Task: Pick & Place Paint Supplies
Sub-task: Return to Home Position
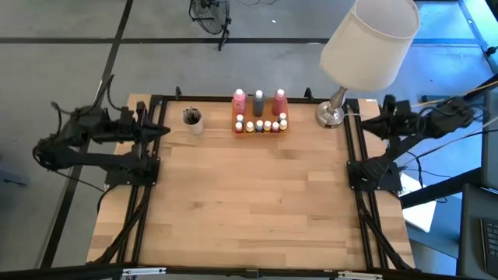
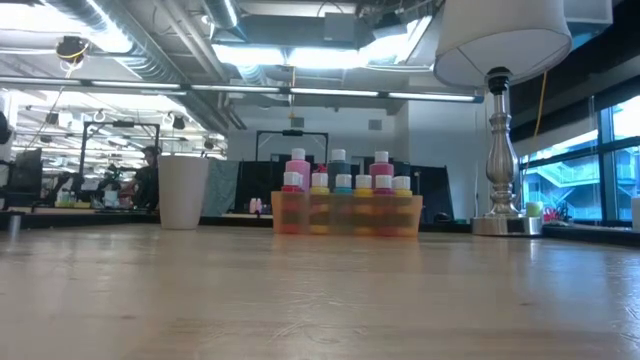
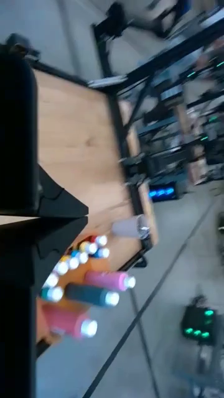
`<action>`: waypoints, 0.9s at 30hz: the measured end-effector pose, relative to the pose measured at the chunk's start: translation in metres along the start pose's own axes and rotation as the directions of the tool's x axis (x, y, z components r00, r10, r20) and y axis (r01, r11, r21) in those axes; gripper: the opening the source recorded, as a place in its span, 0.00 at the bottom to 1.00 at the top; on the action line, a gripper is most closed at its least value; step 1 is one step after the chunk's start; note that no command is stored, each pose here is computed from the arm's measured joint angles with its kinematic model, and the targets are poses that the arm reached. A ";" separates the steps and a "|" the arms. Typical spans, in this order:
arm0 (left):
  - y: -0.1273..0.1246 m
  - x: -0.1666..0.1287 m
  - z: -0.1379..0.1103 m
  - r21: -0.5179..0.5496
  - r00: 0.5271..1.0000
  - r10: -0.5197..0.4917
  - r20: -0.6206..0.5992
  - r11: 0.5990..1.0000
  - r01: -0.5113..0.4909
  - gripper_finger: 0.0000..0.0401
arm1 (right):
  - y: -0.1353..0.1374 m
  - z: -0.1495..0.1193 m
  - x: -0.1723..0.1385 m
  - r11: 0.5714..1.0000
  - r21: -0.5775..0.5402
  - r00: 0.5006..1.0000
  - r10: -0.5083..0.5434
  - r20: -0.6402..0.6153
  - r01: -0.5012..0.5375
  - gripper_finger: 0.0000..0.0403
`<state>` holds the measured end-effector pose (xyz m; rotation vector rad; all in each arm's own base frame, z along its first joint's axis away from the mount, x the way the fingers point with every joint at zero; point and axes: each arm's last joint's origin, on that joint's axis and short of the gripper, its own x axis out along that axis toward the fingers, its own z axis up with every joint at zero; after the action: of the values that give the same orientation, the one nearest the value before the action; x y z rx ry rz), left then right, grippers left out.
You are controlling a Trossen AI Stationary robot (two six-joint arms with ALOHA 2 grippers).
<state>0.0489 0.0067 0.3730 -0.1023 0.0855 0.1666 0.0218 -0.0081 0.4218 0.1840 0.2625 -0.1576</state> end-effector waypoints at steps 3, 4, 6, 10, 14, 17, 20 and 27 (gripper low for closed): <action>0.004 -0.007 -0.026 -0.056 0.997 0.008 0.081 0.998 -0.004 0.00 | -0.009 -0.032 0.005 0.998 0.050 0.994 0.044 0.096 -0.049 0.00; 0.005 -0.009 -0.033 -0.072 0.994 0.016 0.104 0.997 -0.008 0.01 | -0.012 -0.041 0.007 0.995 0.064 0.990 0.065 0.129 -0.073 0.00; 0.006 -0.013 -0.044 -0.100 0.989 0.018 0.145 0.995 -0.004 0.01 | -0.017 -0.057 0.008 0.988 0.090 0.971 0.102 0.218 -0.124 0.00; 0.008 -0.015 -0.060 -0.127 0.979 0.013 0.204 0.992 0.013 0.00 | -0.022 -0.081 0.012 0.978 0.079 0.918 0.152 0.367 -0.193 0.00; 0.009 -0.012 -0.073 -0.128 0.974 0.005 0.228 0.991 0.025 0.00 | -0.017 -0.101 0.027 0.983 0.052 0.890 0.134 0.436 -0.174 0.00; 0.009 -0.007 -0.080 -0.136 0.966 -0.003 0.259 0.990 0.039 0.00 | -0.011 -0.112 0.039 0.986 0.034 0.897 0.135 0.420 -0.164 0.00; 0.008 0.004 -0.090 -0.135 0.965 -0.052 0.257 0.987 0.089 0.01 | -0.006 -0.128 0.052 0.989 0.056 0.919 0.106 0.381 -0.137 0.00; 0.007 0.029 -0.117 -0.149 0.944 -0.138 0.301 0.971 0.189 0.01 | 0.003 -0.151 0.072 0.981 0.101 0.924 0.119 0.363 -0.167 0.00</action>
<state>0.0673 0.0054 0.2535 -0.2600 -0.2302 0.0201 0.0541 0.0159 0.2597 0.2997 -0.1245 -0.0600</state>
